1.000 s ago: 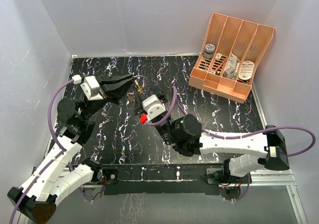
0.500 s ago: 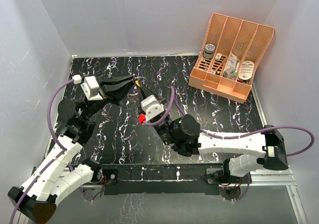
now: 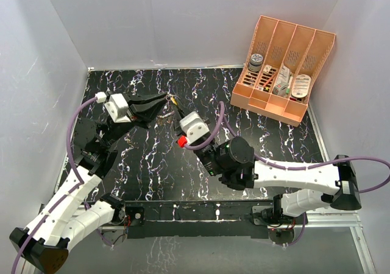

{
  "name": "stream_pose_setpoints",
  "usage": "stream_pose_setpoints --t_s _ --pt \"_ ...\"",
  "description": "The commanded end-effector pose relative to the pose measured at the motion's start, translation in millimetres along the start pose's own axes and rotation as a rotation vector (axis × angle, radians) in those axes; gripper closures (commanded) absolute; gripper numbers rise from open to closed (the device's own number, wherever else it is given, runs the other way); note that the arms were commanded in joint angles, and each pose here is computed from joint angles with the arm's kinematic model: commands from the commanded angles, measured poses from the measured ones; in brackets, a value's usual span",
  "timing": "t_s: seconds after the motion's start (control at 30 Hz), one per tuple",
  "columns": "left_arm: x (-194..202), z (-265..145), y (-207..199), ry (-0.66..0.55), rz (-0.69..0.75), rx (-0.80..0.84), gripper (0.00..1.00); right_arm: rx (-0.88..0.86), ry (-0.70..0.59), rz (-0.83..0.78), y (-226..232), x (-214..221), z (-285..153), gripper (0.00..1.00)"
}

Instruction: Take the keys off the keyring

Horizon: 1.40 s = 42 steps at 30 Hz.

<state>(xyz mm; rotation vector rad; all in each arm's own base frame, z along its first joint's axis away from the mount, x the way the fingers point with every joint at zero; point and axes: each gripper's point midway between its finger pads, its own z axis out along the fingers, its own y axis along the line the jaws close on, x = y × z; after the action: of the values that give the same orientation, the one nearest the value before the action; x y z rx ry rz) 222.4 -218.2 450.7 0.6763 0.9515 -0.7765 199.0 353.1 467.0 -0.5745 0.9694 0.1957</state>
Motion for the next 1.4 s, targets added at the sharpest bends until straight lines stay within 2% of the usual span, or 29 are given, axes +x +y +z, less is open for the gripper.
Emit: stream_pose_setpoints --t_s 0.0,0.3,0.8,1.37 --pt "-9.1 -1.7 11.5 -0.025 0.053 -0.061 1.0 0.059 -0.076 0.096 -37.0 -39.9 -0.7 1.0" --pt "-7.4 -3.3 4.3 -0.015 0.082 -0.019 1.0 0.057 -0.063 0.086 -42.5 -50.8 6.3 1.0" --pt "-24.3 -16.6 -40.7 -0.046 0.188 0.218 1.0 0.02 0.049 0.039 -52.2 -66.8 21.6 1.0" --pt "-45.2 -15.0 -52.0 -0.123 0.211 0.281 1.0 -0.023 0.151 0.051 -65.1 -66.2 11.8 1.0"
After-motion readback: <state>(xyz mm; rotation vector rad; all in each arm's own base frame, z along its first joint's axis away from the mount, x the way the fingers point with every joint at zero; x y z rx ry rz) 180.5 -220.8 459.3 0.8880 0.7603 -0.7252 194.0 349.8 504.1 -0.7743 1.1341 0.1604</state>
